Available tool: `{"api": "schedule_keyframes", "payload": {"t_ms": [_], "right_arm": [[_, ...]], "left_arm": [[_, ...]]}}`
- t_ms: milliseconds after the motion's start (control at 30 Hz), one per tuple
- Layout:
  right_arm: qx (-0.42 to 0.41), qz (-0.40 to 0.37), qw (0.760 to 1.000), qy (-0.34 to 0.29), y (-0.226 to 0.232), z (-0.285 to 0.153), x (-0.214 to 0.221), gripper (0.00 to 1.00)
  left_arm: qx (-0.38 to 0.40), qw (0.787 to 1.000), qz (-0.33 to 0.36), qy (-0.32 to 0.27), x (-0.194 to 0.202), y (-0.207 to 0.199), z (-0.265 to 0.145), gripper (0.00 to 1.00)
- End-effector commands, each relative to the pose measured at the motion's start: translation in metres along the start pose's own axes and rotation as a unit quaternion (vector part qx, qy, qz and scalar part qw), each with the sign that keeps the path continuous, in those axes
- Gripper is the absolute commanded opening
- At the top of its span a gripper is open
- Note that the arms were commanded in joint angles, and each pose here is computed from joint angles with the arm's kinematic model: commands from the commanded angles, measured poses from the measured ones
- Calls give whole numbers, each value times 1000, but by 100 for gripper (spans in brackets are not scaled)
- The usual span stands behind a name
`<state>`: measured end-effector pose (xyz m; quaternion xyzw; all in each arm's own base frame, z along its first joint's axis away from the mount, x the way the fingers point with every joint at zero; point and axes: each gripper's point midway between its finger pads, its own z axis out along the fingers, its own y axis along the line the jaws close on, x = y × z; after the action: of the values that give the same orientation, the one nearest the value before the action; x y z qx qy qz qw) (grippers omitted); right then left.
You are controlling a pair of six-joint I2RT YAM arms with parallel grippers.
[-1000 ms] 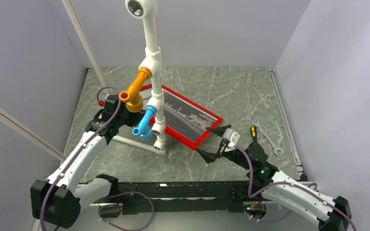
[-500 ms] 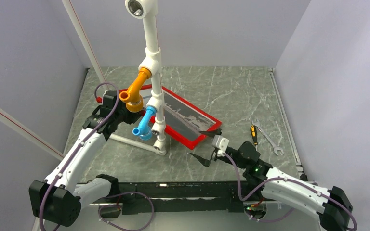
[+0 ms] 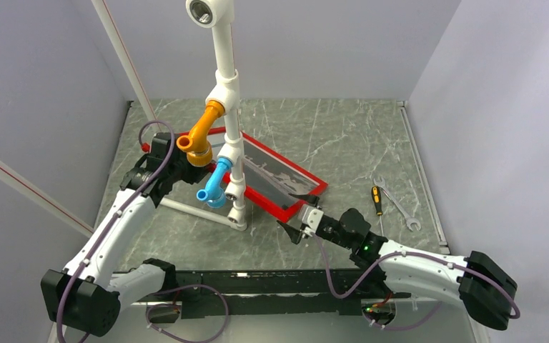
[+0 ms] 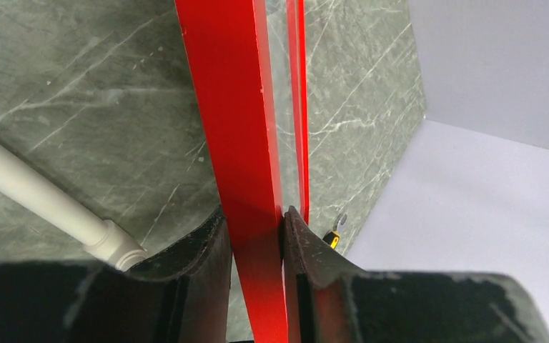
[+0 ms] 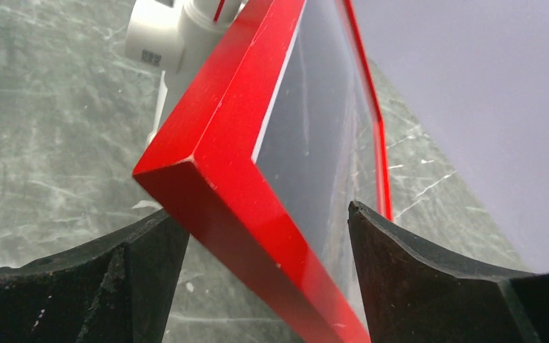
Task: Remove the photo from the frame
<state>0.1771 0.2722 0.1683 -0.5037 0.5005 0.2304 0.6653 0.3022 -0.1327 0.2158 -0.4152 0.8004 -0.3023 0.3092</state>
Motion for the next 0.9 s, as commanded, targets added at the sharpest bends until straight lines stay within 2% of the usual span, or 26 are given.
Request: {"api": "schedule_keyframes", "payload": {"t_ms": [0,267,433,500,567,633,767,867], "right_arm": [[47,-37,995,-78,-23,5,-39,80],[53,-46,994,-89,-26,13,-41,66],[66,-26,993,-96,-30,15,-43,51],[71,-12,994,-88,-34,18,-44,39],[66,4,996,-66,-34,23,-40,35],[72,15,996,-59,-37,25,-40,36],[103,42,993,-45,-49,22,-36,35],[98,55,993,-34,-52,25,-33,34]], "left_arm": [[48,999,8,-14,-8,-29,-25,0],[40,999,-11,-10,-4,-19,-22,0],[37,999,-8,-9,-4,-18,-27,0],[46,999,-1,-13,-5,-20,-29,2],[55,998,19,-34,-12,-23,-34,12],[60,996,41,-52,-19,-25,-43,28],[79,985,101,-116,-39,-26,-73,66],[91,972,146,-159,-49,-18,-99,81]]}}
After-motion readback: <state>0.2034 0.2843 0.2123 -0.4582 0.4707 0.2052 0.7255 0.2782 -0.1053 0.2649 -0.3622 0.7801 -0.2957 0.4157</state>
